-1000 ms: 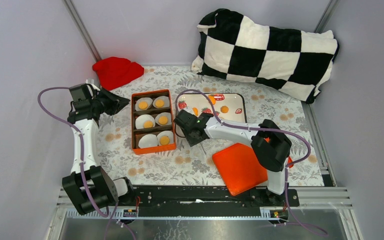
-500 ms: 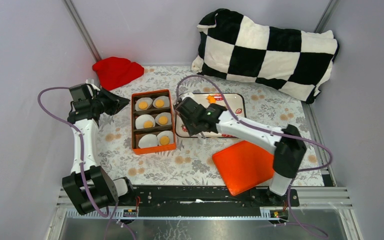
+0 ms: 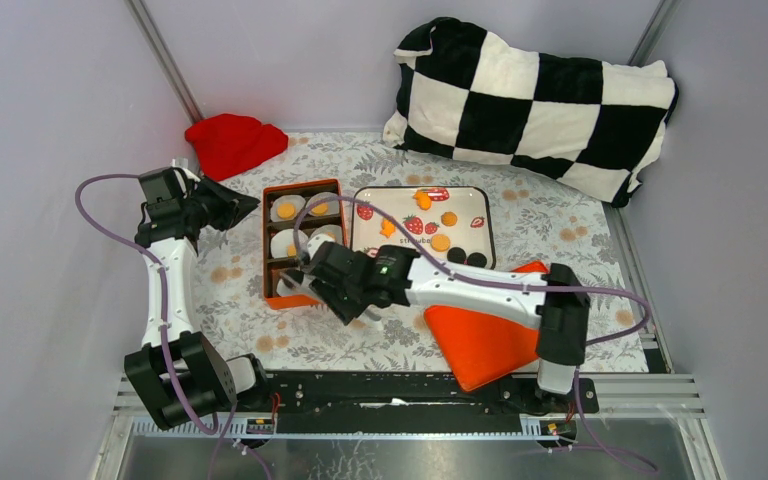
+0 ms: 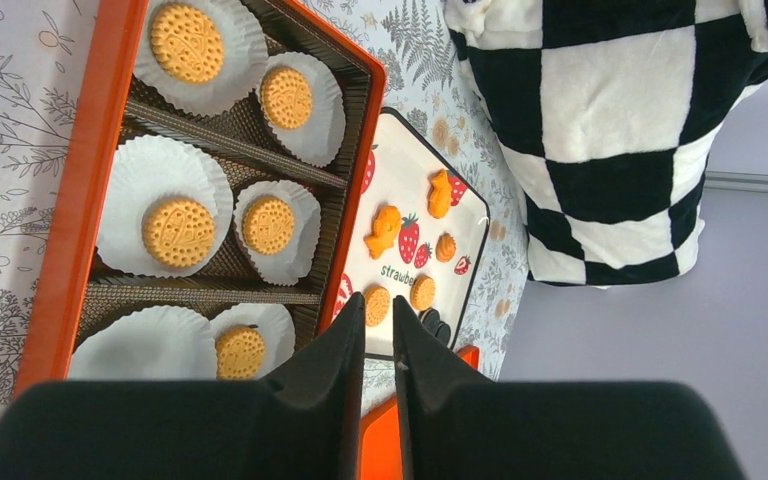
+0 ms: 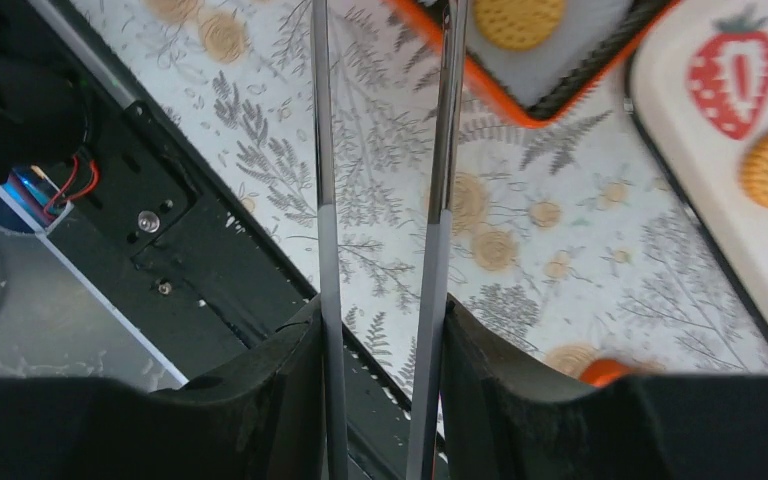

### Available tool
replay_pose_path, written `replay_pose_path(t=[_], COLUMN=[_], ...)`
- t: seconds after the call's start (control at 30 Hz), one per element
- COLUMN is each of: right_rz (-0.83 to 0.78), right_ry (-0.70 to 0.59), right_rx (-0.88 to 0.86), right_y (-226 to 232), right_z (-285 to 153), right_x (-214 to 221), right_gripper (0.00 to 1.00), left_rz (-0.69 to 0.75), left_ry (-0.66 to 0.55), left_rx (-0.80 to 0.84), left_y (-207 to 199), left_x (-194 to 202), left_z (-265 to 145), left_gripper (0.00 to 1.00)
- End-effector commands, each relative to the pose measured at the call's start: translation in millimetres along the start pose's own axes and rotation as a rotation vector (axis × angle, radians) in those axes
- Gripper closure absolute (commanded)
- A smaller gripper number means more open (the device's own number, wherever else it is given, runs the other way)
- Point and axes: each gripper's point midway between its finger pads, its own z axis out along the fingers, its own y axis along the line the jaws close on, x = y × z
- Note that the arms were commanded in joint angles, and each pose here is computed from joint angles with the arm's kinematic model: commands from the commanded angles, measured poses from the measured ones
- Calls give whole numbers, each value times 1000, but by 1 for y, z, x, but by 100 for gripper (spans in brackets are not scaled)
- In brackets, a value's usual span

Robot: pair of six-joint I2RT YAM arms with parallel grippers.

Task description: Pack the cookies

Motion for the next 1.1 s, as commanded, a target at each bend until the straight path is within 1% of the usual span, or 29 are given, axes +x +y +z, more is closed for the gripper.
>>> replay_pose_path(t=[0.0, 0.2, 0.43, 0.47, 0.53, 0.6, 0.7, 0.8, 0.87, 0.93, 1.0, 1.03, 1.07], right_rz=[-38, -72, -92, -94, -88, -86, -81, -75, -70, -66, -59, -55, -46], right_ry=[-21, -38, -2, 5, 16, 21, 12, 4, -8, -21, -36, -48, -66], right_rx=[-80, -28, -24, -27, -17, -9, -8, -14, -17, -16, -4, 5, 18], right_y=[25, 21, 24, 24, 22, 20, 18, 19, 19, 19, 16, 15, 11], right_z=[6, 28, 47, 47, 47, 47, 44, 40, 36, 32, 26, 21, 16], right_x=[-16, -28, -24, -22, -18, -15, -14, -16, -18, -22, -26, -28, -31], right_gripper=[99, 99, 98, 95, 72, 61, 51, 49, 44, 44, 47, 51, 58], left_rz=[44, 45, 49, 49, 50, 52, 58, 64, 67, 69, 69, 69, 70], left_ry=[-32, -30, -26, -24, -22, -17, -11, -14, -16, -16, -16, -16, -17], left_rx=[4, 0, -2, -3, -4, 0, 18, 24, 28, 32, 33, 33, 34], left_y=[-8, -6, -4, -4, -3, -3, -6, -8, -10, -11, -11, -11, -12], left_x=[-7, -6, -5, -5, -4, -4, -3, -3, -4, -4, -3, -3, -4], left_z=[-5, -4, -3, -3, -3, -2, -3, -4, -4, -5, -5, -5, -5], left_gripper=[80, 80, 80, 80, 80, 80, 79, 79, 79, 78, 78, 78, 78])
